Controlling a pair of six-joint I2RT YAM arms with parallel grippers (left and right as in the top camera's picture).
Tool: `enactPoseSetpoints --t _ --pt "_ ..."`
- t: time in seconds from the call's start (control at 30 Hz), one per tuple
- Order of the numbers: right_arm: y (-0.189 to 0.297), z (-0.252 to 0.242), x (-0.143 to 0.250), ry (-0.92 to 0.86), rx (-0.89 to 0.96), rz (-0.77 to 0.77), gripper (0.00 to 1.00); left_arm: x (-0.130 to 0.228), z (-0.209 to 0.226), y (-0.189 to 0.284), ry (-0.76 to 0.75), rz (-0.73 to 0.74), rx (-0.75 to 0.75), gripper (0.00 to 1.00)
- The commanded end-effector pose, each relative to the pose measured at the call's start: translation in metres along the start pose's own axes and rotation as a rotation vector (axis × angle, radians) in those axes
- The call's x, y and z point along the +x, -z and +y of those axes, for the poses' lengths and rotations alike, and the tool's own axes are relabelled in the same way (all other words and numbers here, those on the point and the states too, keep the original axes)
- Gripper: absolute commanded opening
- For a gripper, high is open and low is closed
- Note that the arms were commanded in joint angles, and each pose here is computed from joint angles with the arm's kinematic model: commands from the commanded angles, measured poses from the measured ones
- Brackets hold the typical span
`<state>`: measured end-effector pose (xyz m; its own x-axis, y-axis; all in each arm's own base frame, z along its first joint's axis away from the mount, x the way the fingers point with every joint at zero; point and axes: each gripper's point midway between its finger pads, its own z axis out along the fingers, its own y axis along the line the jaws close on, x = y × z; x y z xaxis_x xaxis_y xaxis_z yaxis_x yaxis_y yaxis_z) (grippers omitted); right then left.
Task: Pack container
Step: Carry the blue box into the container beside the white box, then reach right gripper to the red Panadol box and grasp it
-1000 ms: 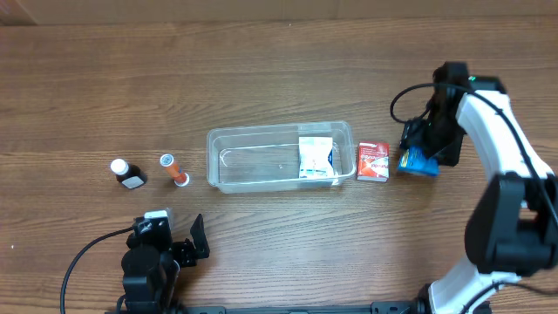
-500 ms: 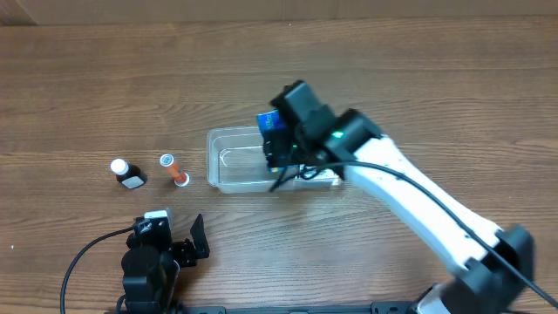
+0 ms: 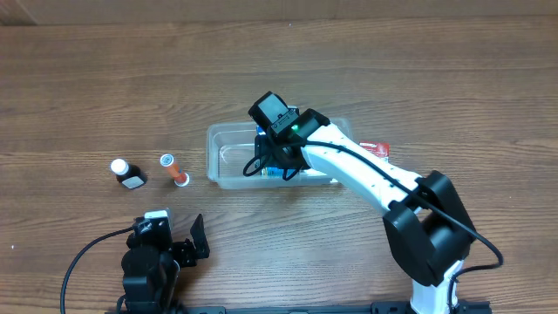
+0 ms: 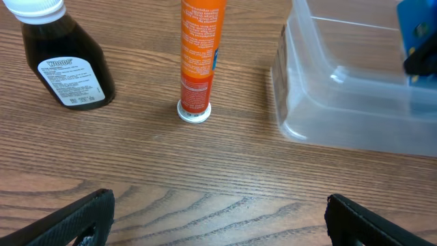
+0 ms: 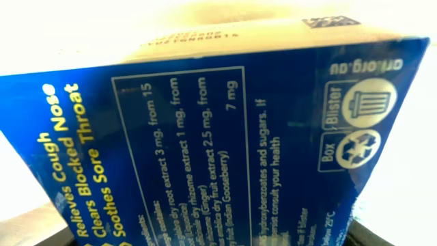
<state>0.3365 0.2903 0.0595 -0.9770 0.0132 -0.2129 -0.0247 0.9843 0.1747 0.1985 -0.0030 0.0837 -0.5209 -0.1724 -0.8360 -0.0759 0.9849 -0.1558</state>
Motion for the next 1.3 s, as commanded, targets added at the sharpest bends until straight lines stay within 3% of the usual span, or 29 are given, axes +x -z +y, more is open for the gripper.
enactPoseSetpoints --t 0.0,0.1,0.27,0.3,0.33,0.4,0.47,0.6,0.77,0.83,0.93,1.07,1.27 --pt "-0.003 -0.001 -0.001 -0.033 0.008 0.004 0.67 -0.001 0.001 0.0 -0.017 -0.01 -0.004 1.0" --pt "-0.003 -0.007 0.0 -0.047 0.033 0.004 0.73 -0.001 0.001 0.0 -0.017 -0.01 -0.004 1.0" --pt "-0.002 -0.008 0.003 -0.046 0.04 0.016 0.73 -0.001 0.001 0.0 -0.017 -0.01 -0.004 1.0" --pt "0.001 -0.007 0.001 -0.044 0.035 0.01 0.75 -0.001 0.001 0.0 -0.017 -0.01 -0.004 1.0" --pt "0.006 -0.006 -0.002 -0.038 0.032 -0.005 0.85 -0.001 0.001 0.0 -0.017 -0.01 -0.004 1.0" --pt "0.016 -0.003 -0.008 -0.02 0.021 -0.034 0.94 -0.001 0.001 0.0 -0.017 -0.01 -0.004 1.0" --pt "0.033 -0.001 -0.016 -0.012 0.009 -0.076 0.95 -0.001 0.001 0.0 -0.017 -0.01 -0.004 1.0" --pt "0.08 -0.002 -0.03 0.011 0.007 -0.166 0.95 -0.001 0.001 0.0 -0.017 -0.01 -0.004 1.0" --pt "0.189 -0.021 -0.05 -0.041 -0.021 -0.338 1.0 -0.001 0.001 0.0 -0.017 -0.01 -0.004 1.0" --pt "0.229 -0.055 -0.053 -0.071 -0.018 -0.393 1.0 -0.001 0.001 0.0 -0.017 -0.01 -0.004 1.0" --pt "0.25 -0.133 -0.057 -0.238 0.085 -0.389 1.0 -0.001 0.001 0.0 -0.017 -0.01 -0.004 1.0" --pt "0.215 -0.218 -0.056 -0.449 0.188 -0.263 1.0 -0.001 0.001 0.0 -0.017 -0.01 -0.004 1.0" --pt "0.088 -0.255 -0.015 -0.374 0.205 0.097 1.0 -0.001 0.001 0.0 -0.017 -0.01 -0.004 1.0"
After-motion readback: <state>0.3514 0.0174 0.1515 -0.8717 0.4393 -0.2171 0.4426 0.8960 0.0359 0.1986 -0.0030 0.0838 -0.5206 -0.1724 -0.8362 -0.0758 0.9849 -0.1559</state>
